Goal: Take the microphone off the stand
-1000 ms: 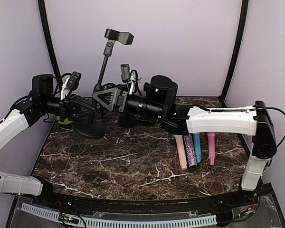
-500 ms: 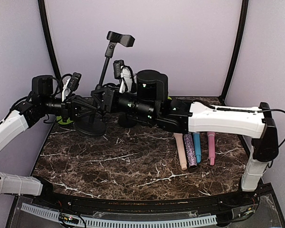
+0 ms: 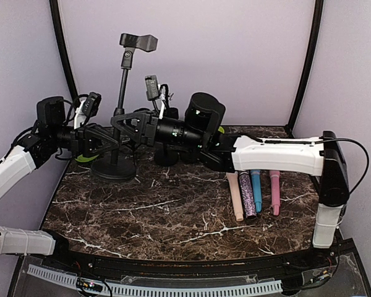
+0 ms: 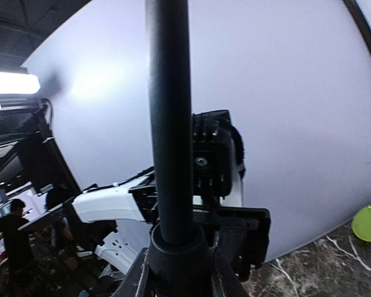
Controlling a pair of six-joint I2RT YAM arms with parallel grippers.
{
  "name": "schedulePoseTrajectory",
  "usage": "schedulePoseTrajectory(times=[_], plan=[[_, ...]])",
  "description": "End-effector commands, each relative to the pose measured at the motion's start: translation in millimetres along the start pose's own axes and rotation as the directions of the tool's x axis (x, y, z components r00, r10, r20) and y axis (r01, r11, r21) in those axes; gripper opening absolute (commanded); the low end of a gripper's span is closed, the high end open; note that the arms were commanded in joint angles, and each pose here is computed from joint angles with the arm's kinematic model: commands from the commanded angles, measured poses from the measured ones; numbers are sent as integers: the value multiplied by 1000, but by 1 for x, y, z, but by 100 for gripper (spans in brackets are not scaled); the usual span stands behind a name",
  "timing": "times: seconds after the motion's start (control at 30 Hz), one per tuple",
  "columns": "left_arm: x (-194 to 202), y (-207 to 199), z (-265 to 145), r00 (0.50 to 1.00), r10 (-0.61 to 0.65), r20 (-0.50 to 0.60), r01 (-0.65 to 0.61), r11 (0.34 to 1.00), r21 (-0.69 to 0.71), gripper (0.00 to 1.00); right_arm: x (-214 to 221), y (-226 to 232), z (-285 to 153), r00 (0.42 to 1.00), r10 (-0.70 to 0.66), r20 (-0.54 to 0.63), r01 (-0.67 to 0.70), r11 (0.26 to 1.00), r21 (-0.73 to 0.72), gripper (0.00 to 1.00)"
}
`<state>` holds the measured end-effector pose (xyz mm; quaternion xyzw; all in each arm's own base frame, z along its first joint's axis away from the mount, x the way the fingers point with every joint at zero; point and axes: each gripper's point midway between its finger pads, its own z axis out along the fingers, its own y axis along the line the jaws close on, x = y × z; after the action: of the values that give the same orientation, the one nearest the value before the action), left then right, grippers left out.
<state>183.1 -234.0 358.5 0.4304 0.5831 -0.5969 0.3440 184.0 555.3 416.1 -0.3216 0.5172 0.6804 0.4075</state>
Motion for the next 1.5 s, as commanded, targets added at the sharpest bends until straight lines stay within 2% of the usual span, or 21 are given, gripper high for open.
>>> schedulePoseTrajectory(times=[0.0, 0.17, 0.37, 0.53, 0.6, 0.63, 0.67, 0.7, 0.77, 0.87, 0.97, 1.1, 1.3, 1.47], plan=[[-1, -20, 3, 1000, -4, -15, 6, 993, 119, 0, -27, 104, -9, 999, 44, 19, -27, 845, -534, 21], [0, -24, 2, 1000, -5, -19, 7, 991, 131, 0, -21, 117, -11, 997, 44, -59, -72, 754, -653, 23], [-2, -26, 2, 1000, 8, -16, -6, 991, 132, 0, -18, 113, -16, 994, 42, -102, -99, 744, -661, 33], [-6, -27, 2, 1000, 21, -13, -19, 991, 134, 0, -18, 106, -25, 991, 71, -117, -130, 752, -647, 48], [-7, -26, 2, 1000, 27, -10, -25, 991, 129, 0, -19, 86, -21, 990, 93, -102, -134, 826, -548, 61], [-8, -26, 2, 999, 34, -7, -33, 992, 122, 0, -18, 68, -16, 992, 93, -80, -119, 887, -447, 66], [-9, -27, 2, 999, 44, -4, -44, 992, 117, 0, -16, 41, -11, 993, 103, -63, -117, 953, -280, 72], [-11, -27, 1, 998, 56, 0, -55, 992, 111, 0, -14, 22, -11, 999, 37, -36, -42, 988, -150, 76], [-13, -27, 1, 997, 74, 7, -74, 993, 94, 0, -16, 6, -16, 1000, -6, -20, 7, 999, 36, 80], [-16, -26, 1, 994, 107, 15, -108, 991, 76, 0, -11, -13, -19, 997, -55, -45, 65, 960, 272, 79], [-18, -23, 1, 992, 128, 18, -128, 990, 59, 0, -8, -18, -20, 995, -71, -62, 90, 920, 382, 71], [-20, -20, 1, 990, 140, 24, -141, 989, 42, 0, -6, -16, -13, 995, -70, -73, 94, 907, 410, 60], [-21, -21, 1, 989, 148, 24, -148, 988, 37, 0, -5, -4, -9, 995, -79, -55, 93, 933, 347, 51], [-15, -15, 1, 987, 158, 16, -158, 987, 14, 0, -11, -8, -3, 992, -117, -46, 125, 923, 363, 42]])
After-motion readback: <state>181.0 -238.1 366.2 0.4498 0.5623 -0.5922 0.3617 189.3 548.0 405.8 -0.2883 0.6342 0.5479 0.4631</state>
